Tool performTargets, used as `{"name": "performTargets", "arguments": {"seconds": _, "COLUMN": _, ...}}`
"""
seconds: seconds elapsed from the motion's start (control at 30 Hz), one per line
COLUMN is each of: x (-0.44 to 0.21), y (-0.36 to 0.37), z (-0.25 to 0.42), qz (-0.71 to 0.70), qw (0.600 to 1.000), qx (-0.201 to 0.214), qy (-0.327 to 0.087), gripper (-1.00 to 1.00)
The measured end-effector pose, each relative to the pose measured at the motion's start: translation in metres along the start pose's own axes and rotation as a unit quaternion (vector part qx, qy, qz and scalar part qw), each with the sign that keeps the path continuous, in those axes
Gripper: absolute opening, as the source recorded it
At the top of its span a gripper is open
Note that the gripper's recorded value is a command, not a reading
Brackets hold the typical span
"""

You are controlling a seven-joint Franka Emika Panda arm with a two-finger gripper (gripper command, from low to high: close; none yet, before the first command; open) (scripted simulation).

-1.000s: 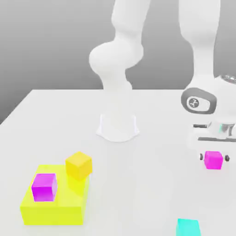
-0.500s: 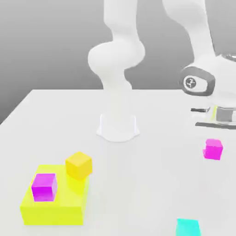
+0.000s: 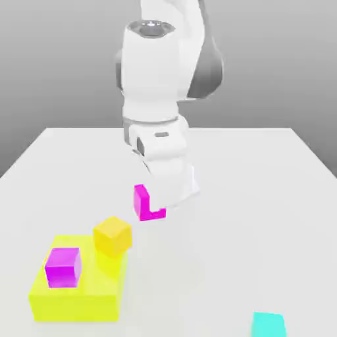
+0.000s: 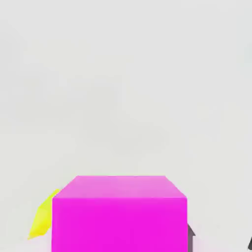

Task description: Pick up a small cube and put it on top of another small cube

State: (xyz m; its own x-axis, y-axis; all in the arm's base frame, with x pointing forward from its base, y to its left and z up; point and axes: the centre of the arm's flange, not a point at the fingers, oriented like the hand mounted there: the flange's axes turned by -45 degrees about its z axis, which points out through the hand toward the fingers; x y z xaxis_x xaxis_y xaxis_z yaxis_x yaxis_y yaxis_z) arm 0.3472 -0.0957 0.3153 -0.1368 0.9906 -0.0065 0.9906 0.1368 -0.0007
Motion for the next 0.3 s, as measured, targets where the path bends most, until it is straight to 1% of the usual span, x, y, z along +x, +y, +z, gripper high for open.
{"name": "performTargets", "arguments": {"seconds": 0.2, "x": -0.014, "y": -0.008, "z": 0.053, "qz": 0.025, "qw": 1.0, "qx": 0.001, "qy": 0.005, "gripper": -1.0}}
{"name": "performTargets", "arguments": {"seconds": 0.23, "x": -0.015, "y": -0.009, "z": 0.059, "qz": 0.026, "qw": 1.0, "qx": 0.001, "qy": 0.004, "gripper": 1.0}}
{"name": "performTargets", "arguments": {"seconds": 0.3, "x": -0.015, "y": -0.009, "z": 0.059, "qz": 0.026, "qw": 1.0, "qx": 0.001, "qy": 0.004, "gripper": 1.0}}
